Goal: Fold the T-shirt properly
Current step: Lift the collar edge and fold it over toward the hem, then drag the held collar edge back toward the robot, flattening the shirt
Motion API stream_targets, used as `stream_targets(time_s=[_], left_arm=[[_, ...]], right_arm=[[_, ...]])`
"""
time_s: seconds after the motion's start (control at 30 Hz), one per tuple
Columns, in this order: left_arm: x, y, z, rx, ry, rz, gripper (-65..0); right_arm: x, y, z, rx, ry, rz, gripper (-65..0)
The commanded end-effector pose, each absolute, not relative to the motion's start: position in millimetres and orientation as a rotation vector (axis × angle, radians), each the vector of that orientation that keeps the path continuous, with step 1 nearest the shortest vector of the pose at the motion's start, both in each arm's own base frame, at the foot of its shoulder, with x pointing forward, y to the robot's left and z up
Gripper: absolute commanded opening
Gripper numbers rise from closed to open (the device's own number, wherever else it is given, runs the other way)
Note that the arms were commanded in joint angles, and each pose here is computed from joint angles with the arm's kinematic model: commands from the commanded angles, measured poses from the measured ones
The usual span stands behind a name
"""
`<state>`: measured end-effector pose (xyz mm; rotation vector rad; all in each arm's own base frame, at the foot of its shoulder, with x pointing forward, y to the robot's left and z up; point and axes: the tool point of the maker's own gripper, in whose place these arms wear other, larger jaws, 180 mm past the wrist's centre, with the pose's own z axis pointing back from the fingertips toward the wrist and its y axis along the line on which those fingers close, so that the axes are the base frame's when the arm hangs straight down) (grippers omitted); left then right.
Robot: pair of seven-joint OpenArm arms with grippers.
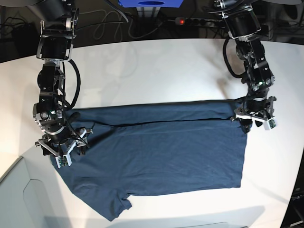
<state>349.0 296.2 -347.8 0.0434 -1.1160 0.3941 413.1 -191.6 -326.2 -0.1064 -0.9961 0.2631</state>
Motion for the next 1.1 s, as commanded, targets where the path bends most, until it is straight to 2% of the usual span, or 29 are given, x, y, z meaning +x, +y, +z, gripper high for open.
stream_targets(time_s=[0.0,0.2,0.37,0.5,0.7,0.9,0.97,1.07], left_arm=[[359,301,-322,0.056,-1.196,0.381,-33.7],[322,308,-317,0.098,-1.202,0.383,-33.6],[300,315,-356,0.097,-1.106,0.453,-33.6],[294,315,-384,0.082,-1.032,0.481,-33.6],[302,314,-393,0.065,-1.016,0.498,-33.8],[301,313,-395,0.064,-1.011,0.500,-34.3],[299,313,-396,0.065,-1.007,0.499,-36.8],[298,313,-397,0.064,-1.003,0.500,-48.0]], right_arm=[[424,-196,-300,-0.126,-1.075,0.266,-17.7],[405,-210,-299,-0.161,-1.074,0.256,-17.2],[379,-214,-312,-0.169,-1.047,0.254,-17.2],[361,-213,-321,-0.171,-1.021,0.268,-17.2],[344,-211,-324,-0.180,-1.008,0.287,-17.2],[331,-249,-320,-0.244,-0.999,0.209,-17.2],[328,-263,-317,-0.268,-0.998,0.174,-17.2],[323,-279,-323,-0.285,-0.975,0.133,-17.3]])
